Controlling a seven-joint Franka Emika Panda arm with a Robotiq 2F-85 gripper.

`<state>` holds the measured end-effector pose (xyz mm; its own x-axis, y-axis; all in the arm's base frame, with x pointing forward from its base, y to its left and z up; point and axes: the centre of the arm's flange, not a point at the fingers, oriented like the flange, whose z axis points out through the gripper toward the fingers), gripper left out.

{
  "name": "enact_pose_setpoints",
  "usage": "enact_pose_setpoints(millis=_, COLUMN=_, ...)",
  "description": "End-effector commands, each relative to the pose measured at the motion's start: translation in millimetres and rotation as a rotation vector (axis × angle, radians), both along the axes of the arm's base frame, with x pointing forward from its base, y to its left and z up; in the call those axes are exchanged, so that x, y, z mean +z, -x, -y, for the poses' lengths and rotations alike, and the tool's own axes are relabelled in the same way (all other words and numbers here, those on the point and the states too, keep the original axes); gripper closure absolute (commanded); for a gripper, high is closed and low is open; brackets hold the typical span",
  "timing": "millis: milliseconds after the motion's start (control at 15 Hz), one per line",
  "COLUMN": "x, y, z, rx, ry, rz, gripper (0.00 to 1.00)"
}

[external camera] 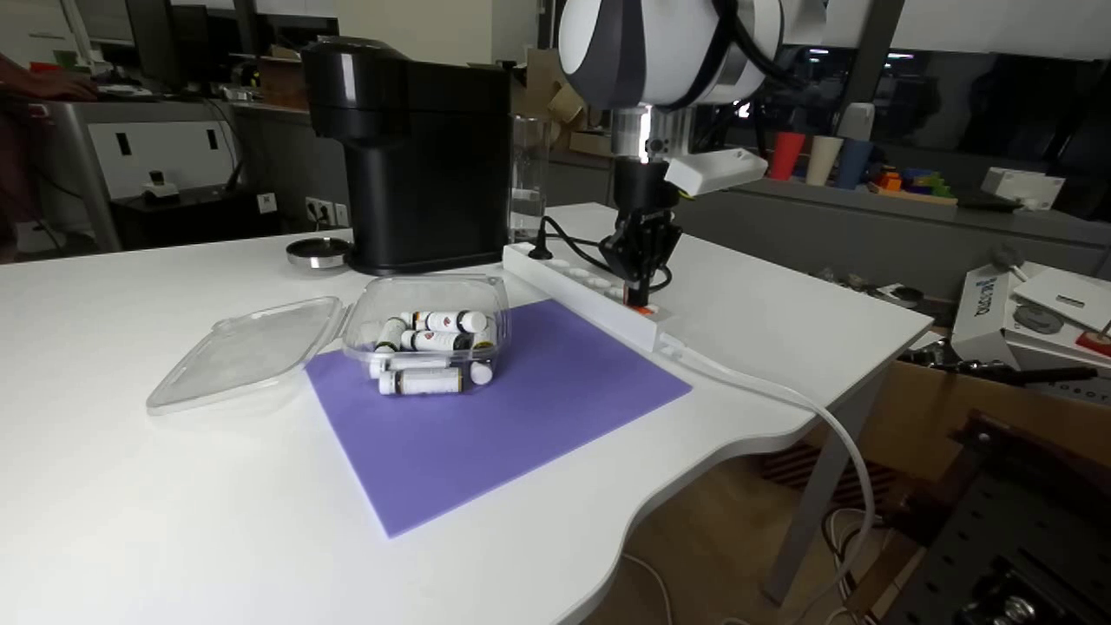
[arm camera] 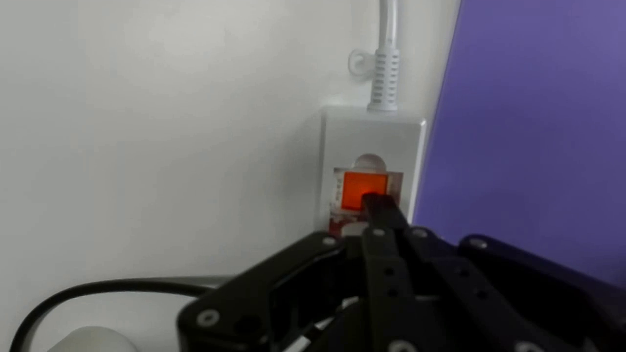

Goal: Turn off the big switch on the adapter

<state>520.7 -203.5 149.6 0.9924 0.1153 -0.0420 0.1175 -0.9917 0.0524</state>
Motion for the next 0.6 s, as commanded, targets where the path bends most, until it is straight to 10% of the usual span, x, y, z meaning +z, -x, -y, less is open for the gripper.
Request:
enact_pose_setpoints(millis=0, x=-7, y=-7, z=4, rx=-0.014, ry=-0.007, rz=-0.011, gripper=1.00)
enact_pose_setpoints(millis=533, x=-29, y=6, z=2, rx=-0.063, ry=0.028, rz=0.002, gripper=1.00)
